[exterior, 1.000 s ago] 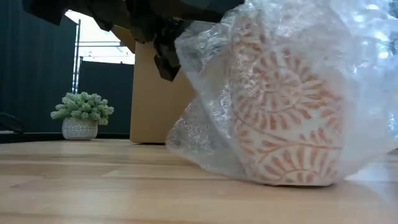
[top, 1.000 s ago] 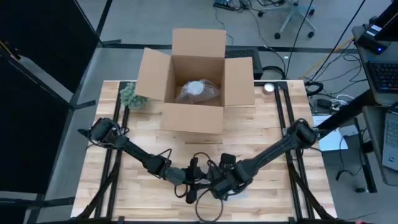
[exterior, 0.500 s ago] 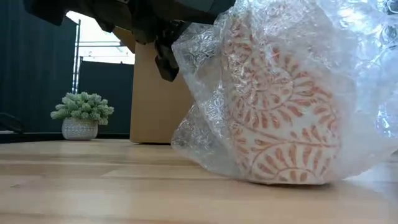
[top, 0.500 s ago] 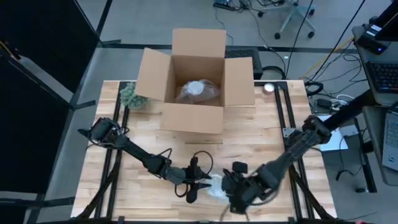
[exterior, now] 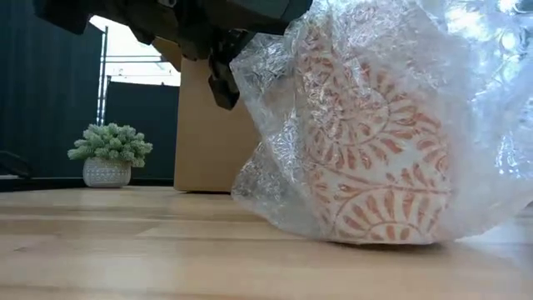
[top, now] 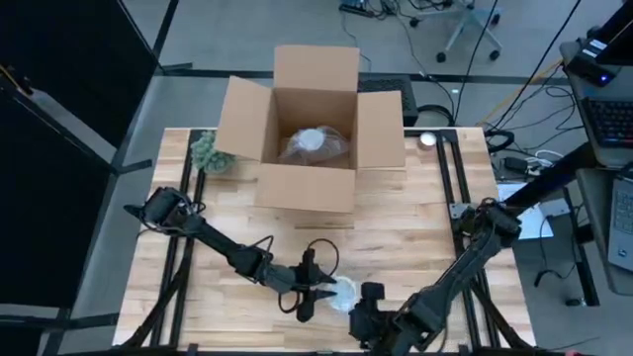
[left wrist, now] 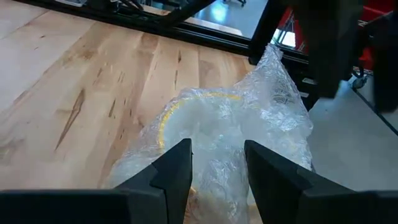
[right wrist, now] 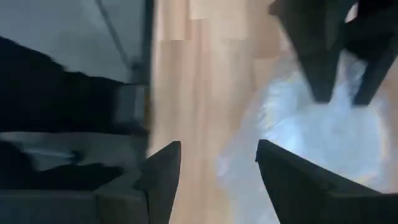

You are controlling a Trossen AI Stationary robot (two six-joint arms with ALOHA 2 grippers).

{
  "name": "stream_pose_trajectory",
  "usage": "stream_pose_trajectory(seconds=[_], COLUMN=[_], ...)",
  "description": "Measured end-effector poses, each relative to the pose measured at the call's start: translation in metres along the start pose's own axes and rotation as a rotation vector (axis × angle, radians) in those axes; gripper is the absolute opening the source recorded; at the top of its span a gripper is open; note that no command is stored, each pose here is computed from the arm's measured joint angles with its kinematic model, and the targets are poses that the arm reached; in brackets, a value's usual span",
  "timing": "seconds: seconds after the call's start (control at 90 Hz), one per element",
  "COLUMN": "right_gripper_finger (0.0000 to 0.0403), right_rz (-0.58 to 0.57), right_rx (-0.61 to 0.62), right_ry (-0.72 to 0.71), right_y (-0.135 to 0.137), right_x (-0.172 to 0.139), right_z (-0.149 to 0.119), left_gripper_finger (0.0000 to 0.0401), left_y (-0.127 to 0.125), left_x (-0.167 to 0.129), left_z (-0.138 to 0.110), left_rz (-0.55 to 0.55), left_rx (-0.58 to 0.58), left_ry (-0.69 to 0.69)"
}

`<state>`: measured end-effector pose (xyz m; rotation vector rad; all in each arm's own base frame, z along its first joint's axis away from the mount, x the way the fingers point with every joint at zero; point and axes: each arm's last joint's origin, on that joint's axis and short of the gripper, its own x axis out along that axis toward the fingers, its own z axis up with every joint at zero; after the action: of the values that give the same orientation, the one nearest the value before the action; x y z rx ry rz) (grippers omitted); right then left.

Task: Wrap mug
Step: Wrap the yellow patterned mug with bubble wrap

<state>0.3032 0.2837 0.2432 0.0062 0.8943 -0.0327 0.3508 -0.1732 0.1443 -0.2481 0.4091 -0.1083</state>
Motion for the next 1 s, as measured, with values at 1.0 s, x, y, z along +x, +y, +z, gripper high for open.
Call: stream_pose_trajectory(seconds=[1.0], right_gripper_finger=[0.0199], right_rz=[-0.033], right_rx=[-0.125], right_ry=[0.256], right_y=[-0.027], right_x=[0.098], right_z=[-0.010], left_gripper_finger=[0.0138], left_y=[-0.006], left_x=[-0.007], left_z=[0.012], left_rz=[-0.036], left_rx=[-0.007], left_ry=[-0.045])
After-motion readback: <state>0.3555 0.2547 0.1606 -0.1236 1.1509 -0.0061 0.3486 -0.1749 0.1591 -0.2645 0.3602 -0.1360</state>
